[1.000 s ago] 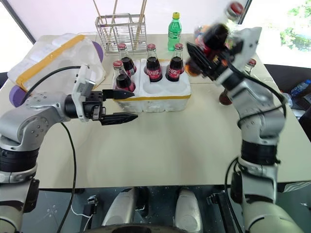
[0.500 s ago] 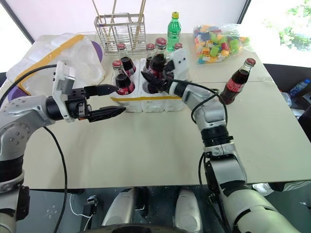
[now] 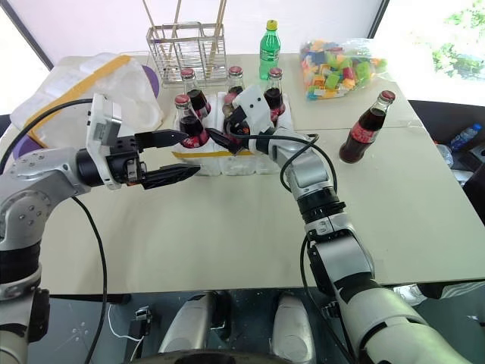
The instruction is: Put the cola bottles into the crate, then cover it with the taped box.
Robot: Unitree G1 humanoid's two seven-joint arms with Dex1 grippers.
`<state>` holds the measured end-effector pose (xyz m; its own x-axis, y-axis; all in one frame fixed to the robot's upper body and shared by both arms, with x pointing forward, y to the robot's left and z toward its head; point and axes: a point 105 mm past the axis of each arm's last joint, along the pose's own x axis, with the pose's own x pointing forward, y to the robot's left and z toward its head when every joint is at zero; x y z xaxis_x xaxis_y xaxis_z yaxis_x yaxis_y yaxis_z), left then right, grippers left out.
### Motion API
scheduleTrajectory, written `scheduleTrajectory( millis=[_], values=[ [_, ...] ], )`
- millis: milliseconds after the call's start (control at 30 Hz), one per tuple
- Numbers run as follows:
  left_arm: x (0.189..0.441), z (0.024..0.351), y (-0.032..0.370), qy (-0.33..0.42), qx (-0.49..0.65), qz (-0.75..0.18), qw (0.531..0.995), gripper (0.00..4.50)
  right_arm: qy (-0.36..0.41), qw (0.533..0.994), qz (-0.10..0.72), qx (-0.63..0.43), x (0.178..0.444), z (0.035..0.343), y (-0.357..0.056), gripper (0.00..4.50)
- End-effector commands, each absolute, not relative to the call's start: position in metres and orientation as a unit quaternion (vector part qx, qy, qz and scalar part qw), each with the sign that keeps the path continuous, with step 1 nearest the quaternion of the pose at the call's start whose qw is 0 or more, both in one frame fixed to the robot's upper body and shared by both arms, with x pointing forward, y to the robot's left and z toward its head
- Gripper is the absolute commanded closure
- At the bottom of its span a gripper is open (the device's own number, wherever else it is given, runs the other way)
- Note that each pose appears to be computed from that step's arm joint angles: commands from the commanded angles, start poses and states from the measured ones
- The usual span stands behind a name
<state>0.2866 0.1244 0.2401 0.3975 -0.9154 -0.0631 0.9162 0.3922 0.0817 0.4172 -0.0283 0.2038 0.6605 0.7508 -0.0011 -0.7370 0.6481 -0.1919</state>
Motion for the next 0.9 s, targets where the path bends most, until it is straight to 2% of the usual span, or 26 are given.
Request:
scheduleTrajectory(
  millis=[33,233,467,667,900],
  values=[
    [0.286,0.250,0.121,-0.021,0.063,-0.556,0.828,0.00,-0.045,0.910,0.404,-0.077,0.417,0.211,-0.032,0.02],
    [0.286,0.249,0.116,-0.017,0.062,-0.573,0.817,0.00,-0.066,0.924,0.376,-0.039,0.407,0.234,-0.062,0.02],
    [0.284,0.248,0.106,-0.014,0.060,-0.598,0.799,0.00,-0.063,0.947,0.315,-0.022,0.356,0.252,-0.139,0.02],
    [0.289,0.249,0.091,-0.018,0.059,-0.626,0.777,0.00,-0.029,0.989,0.137,-0.053,0.327,0.242,-0.233,0.02],
    [0.292,0.253,0.076,-0.029,0.060,-0.646,0.760,0.00,0.020,0.998,0.006,-0.064,0.313,0.216,-0.296,0.02]
  ],
)
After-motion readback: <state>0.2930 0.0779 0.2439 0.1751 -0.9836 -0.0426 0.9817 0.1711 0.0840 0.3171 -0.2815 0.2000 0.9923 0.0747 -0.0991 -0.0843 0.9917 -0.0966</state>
